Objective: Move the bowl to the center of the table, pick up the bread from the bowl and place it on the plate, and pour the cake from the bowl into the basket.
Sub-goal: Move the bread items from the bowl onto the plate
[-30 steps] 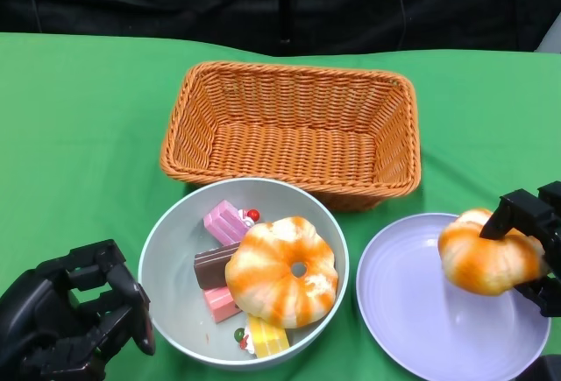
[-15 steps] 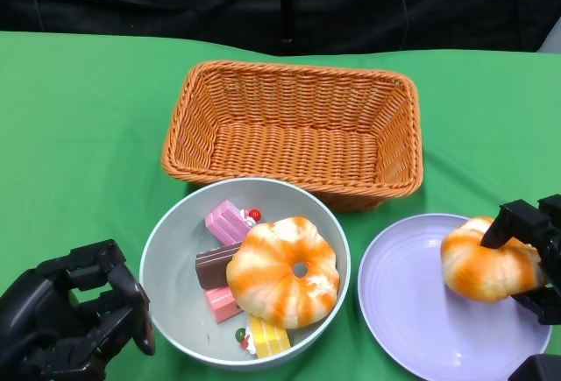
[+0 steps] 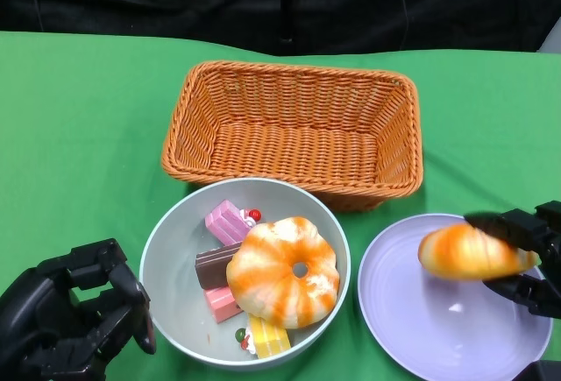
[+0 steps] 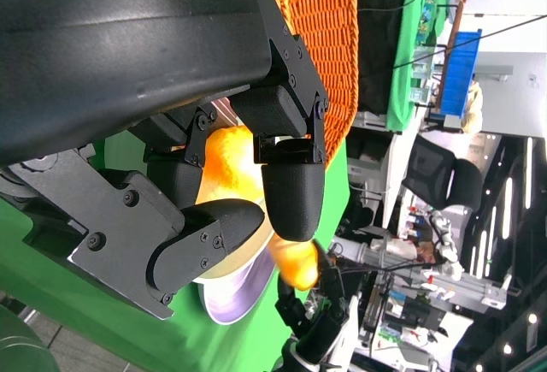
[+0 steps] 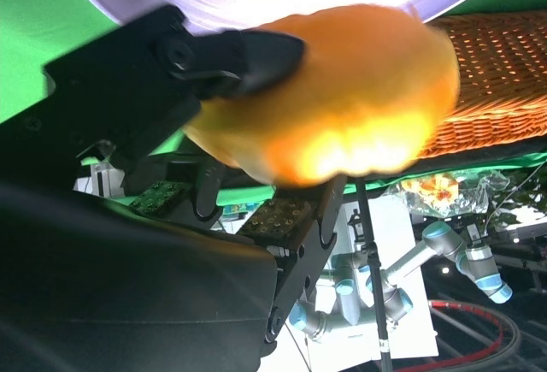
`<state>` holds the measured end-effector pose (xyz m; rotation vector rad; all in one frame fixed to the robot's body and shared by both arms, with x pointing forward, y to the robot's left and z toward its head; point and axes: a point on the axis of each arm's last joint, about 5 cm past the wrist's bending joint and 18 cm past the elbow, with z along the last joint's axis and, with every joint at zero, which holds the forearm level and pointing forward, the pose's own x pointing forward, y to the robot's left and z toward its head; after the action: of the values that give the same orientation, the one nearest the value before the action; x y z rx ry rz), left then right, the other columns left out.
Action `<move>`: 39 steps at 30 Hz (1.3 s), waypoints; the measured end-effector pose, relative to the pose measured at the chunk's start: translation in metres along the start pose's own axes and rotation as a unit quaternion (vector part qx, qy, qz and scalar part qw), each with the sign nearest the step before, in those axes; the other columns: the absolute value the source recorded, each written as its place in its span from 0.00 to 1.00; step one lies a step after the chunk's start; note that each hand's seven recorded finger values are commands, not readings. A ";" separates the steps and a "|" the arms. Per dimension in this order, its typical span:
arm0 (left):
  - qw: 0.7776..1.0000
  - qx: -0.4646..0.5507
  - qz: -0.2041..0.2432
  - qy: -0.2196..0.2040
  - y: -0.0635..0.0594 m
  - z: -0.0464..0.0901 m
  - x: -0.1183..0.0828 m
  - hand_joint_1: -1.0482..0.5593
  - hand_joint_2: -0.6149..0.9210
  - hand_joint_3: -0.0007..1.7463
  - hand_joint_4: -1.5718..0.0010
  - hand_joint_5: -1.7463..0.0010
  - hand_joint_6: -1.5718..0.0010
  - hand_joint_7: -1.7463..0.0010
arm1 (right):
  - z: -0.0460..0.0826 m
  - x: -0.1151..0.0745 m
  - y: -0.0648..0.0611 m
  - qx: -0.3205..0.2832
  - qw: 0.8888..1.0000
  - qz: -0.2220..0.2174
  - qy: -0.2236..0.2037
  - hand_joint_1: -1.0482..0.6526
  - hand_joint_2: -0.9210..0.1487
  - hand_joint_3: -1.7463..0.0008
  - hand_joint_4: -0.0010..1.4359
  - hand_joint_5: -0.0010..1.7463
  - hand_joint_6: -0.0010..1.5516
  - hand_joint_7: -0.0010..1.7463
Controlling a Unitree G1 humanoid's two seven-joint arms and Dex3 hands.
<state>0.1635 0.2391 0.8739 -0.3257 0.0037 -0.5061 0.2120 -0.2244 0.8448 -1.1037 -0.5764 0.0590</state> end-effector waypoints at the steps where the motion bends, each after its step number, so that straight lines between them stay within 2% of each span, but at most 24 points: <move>1: 1.000 0.000 0.000 0.000 0.000 0.000 0.000 0.55 0.63 0.66 0.51 0.13 0.49 0.32 | 0.001 0.000 0.000 0.002 1.000 0.003 0.003 0.15 0.00 0.78 0.22 0.00 0.20 0.00; 2: 1.000 0.000 0.000 0.000 0.000 0.000 0.000 0.55 0.63 0.66 0.51 0.13 0.49 0.32 | 0.001 0.000 -0.001 0.005 1.000 0.006 0.005 0.15 0.00 0.78 0.20 0.00 0.19 0.00; 4: 1.000 -0.001 0.000 0.000 0.000 0.000 0.000 0.54 0.63 0.66 0.51 0.14 0.49 0.33 | 0.002 0.000 -0.002 0.018 1.000 0.017 0.013 0.13 0.00 0.77 0.05 0.00 0.11 0.00; 6: 1.000 -0.001 0.000 -0.001 0.000 0.000 0.000 0.53 0.63 0.64 0.51 0.14 0.49 0.33 | 0.003 0.000 -0.002 0.030 0.999 0.024 0.018 0.13 0.00 0.76 0.01 0.00 0.08 0.00; 10: 1.000 -0.001 0.000 -0.001 0.000 0.000 0.000 0.53 0.64 0.64 0.52 0.14 0.49 0.34 | 0.005 0.000 -0.003 0.049 0.999 0.019 0.004 0.13 0.00 0.75 0.00 0.00 0.08 0.00; 18: 1.000 -0.001 -0.001 -0.002 0.000 0.000 0.000 0.53 0.64 0.64 0.52 0.13 0.50 0.33 | 0.002 -0.004 -0.001 0.067 0.997 -0.029 -0.011 0.13 0.00 0.73 0.00 0.00 0.11 0.02; 22: 1.000 -0.002 -0.001 -0.003 0.000 0.000 0.000 0.53 0.64 0.63 0.52 0.13 0.50 0.33 | 0.002 -0.004 -0.001 0.064 0.997 -0.040 -0.020 0.14 0.00 0.74 0.03 0.01 0.13 0.02; 25: 1.000 -0.002 -0.001 -0.003 0.000 0.000 0.000 0.55 0.63 0.68 0.51 0.14 0.49 0.34 | 0.002 -0.003 0.000 0.067 0.996 -0.050 -0.023 0.16 0.00 0.76 0.05 0.02 0.15 0.02; 27: 1.000 -0.002 -0.001 -0.003 0.000 0.000 0.000 0.54 0.62 0.67 0.51 0.14 0.49 0.34 | 0.003 -0.003 -0.001 0.075 0.995 -0.057 -0.030 0.23 0.00 0.81 0.14 0.05 0.20 0.03; 29: 1.000 -0.002 -0.001 -0.003 0.000 0.000 0.000 0.53 0.63 0.65 0.51 0.14 0.49 0.35 | 0.006 -0.001 0.000 0.087 0.993 -0.070 -0.037 0.31 0.00 0.85 0.28 0.09 0.26 0.04; 31: 1.000 -0.002 -0.002 -0.003 0.000 0.000 0.000 0.53 0.63 0.64 0.51 0.14 0.49 0.35 | 0.009 0.002 0.001 0.095 0.991 -0.080 -0.043 0.32 0.00 0.86 0.30 0.10 0.27 0.04; 32: 1.000 -0.002 -0.002 -0.003 -0.001 0.000 0.000 0.52 0.63 0.64 0.51 0.14 0.49 0.34 | 0.011 0.003 0.001 0.104 0.990 -0.085 -0.042 0.45 0.01 0.81 0.51 0.30 0.47 0.11; 33: 1.000 -0.002 -0.002 -0.002 -0.001 0.000 0.000 0.53 0.64 0.64 0.52 0.14 0.49 0.34 | 0.014 0.006 0.001 0.122 0.987 -0.092 -0.040 0.55 0.17 0.58 0.60 0.63 0.67 0.20; 34: 1.000 -0.002 -0.002 -0.002 -0.001 0.000 0.000 0.53 0.64 0.65 0.52 0.14 0.49 0.33 | 0.019 0.010 0.000 0.143 0.984 -0.101 -0.041 0.58 0.30 0.41 0.64 0.75 0.73 0.28; 35: 1.000 -0.001 -0.002 -0.002 -0.001 0.000 0.000 0.53 0.63 0.65 0.51 0.14 0.49 0.33 | 0.023 0.014 -0.002 0.161 0.980 -0.106 -0.044 0.60 0.41 0.27 0.66 0.85 0.71 0.47; 36: 1.000 0.000 -0.002 -0.002 -0.001 0.001 0.001 0.53 0.63 0.65 0.51 0.14 0.49 0.33 | 0.027 0.017 -0.003 0.173 0.978 -0.105 -0.048 0.59 0.46 0.22 0.66 0.89 0.67 0.60; 38: 1.000 0.002 -0.002 -0.003 -0.002 0.002 0.001 0.53 0.63 0.66 0.52 0.13 0.49 0.33 | 0.034 0.022 -0.007 0.185 0.977 -0.090 -0.056 0.58 0.50 0.17 0.63 0.96 0.60 0.74; 39: 1.000 0.002 -0.003 -0.004 -0.003 0.002 0.001 0.53 0.63 0.66 0.52 0.13 0.50 0.33 | 0.037 0.023 -0.008 0.189 0.977 -0.083 -0.058 0.57 0.50 0.17 0.63 0.96 0.59 0.76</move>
<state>0.1637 0.2370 0.8768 -0.3230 -0.0058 -0.5107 0.2126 -0.1897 0.8733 -0.6825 -0.7267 0.0849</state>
